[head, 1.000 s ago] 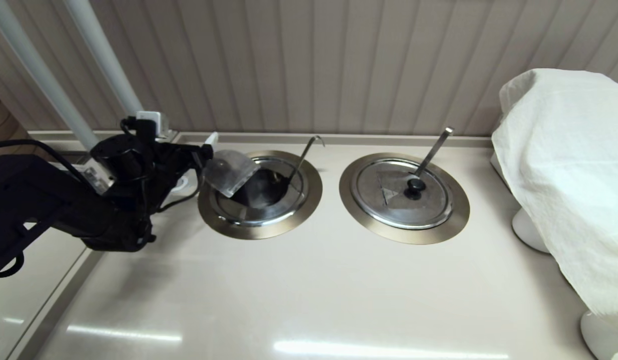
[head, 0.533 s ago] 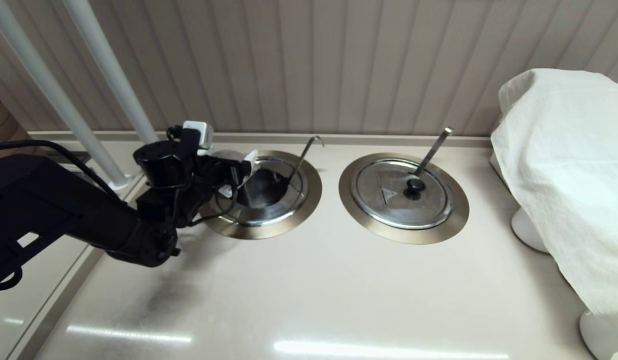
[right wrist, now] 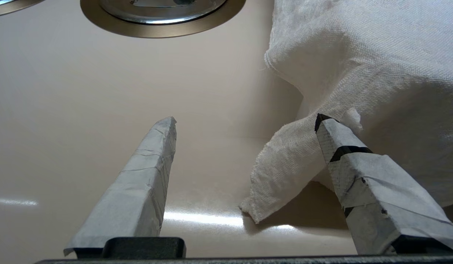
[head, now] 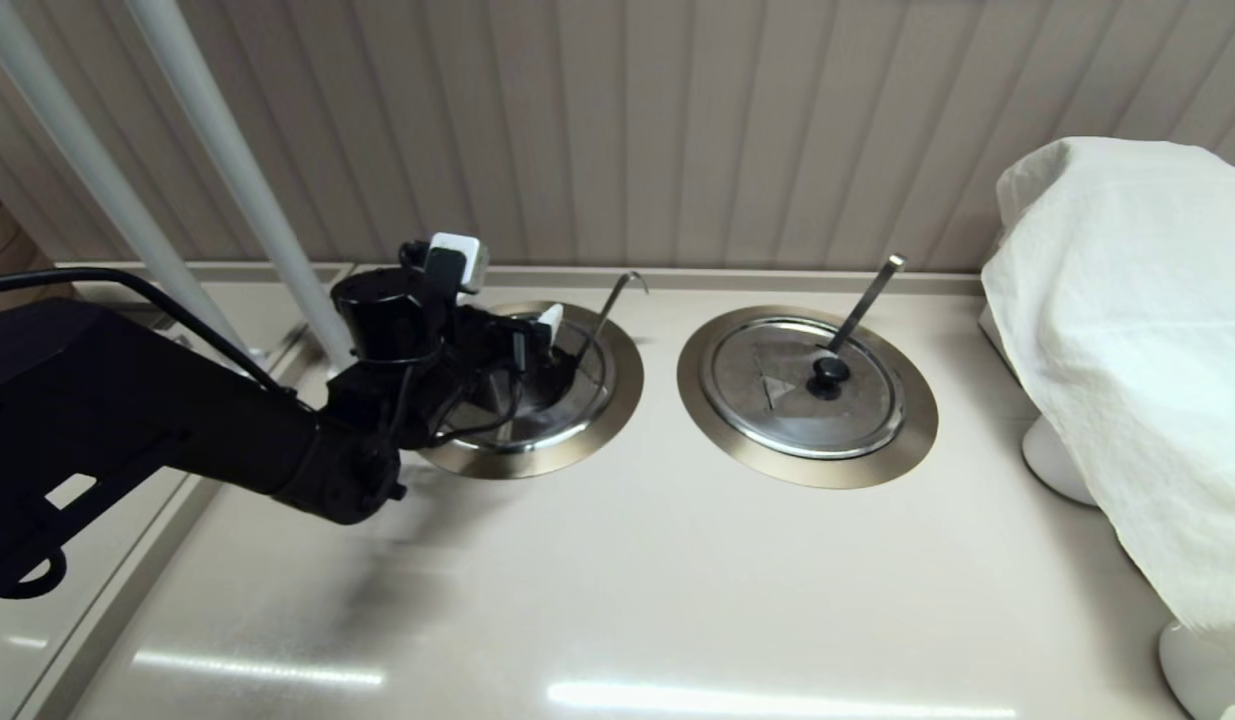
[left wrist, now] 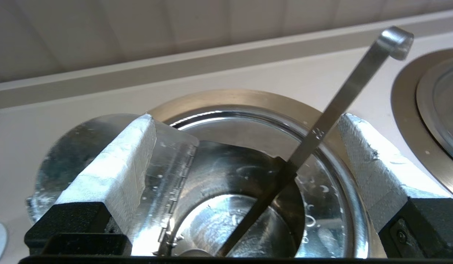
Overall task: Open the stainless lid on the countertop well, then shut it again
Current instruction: Stir with a spoon
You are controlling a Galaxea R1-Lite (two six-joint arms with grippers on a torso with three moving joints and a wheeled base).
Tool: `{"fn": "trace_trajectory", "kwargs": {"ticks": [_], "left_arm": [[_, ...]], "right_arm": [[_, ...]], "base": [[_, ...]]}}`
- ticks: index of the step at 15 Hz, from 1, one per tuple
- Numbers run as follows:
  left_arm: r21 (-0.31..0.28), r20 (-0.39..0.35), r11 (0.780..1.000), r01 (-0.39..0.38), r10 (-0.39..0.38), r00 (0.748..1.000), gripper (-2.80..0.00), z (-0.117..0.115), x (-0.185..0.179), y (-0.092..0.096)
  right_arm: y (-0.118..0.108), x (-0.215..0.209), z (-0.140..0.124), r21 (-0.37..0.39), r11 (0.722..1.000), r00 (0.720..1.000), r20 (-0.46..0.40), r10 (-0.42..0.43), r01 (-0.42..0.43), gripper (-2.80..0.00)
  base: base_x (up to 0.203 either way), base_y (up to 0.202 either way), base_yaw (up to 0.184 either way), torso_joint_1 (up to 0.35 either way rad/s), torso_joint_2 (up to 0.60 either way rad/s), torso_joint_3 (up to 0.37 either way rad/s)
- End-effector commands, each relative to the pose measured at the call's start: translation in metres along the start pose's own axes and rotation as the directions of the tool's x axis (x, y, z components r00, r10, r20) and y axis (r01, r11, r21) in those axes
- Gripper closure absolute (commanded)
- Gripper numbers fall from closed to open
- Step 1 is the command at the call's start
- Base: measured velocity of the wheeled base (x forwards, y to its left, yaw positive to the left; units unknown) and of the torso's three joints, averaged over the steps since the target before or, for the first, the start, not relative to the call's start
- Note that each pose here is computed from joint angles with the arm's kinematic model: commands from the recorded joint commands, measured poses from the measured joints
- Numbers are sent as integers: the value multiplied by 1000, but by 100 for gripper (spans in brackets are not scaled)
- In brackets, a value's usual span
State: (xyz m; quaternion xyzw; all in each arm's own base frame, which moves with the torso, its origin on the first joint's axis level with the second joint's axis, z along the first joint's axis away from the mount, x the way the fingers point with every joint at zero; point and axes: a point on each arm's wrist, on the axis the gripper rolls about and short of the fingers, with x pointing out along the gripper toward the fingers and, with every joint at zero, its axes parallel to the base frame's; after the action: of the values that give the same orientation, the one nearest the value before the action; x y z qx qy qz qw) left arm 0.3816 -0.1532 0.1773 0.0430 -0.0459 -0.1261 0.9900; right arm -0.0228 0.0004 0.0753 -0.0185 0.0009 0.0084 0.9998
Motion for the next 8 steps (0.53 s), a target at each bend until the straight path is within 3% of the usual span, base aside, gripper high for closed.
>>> {"fn": "trace_trajectory", "kwargs": {"ticks": [1, 4, 8], "left_arm": [[7, -29, 1000, 17, -17, 999, -280, 4, 7, -5], [9, -41, 1000, 25, -24, 999, -280, 12, 28, -8], [8, -50, 999, 35, -35, 998, -280, -7, 58, -15]], "right_arm": [[0, 0, 0, 0, 1000, 1000, 1, 0, 0, -280], [0, 0, 0, -1, 1000, 1000, 1, 0, 0, -280], [0, 0, 0, 0, 1000, 1000, 1, 0, 0, -280]], "base": [[0, 0, 0, 0, 0, 0], [0, 0, 0, 0, 0, 0], [0, 0, 0, 0, 0, 0]]}}
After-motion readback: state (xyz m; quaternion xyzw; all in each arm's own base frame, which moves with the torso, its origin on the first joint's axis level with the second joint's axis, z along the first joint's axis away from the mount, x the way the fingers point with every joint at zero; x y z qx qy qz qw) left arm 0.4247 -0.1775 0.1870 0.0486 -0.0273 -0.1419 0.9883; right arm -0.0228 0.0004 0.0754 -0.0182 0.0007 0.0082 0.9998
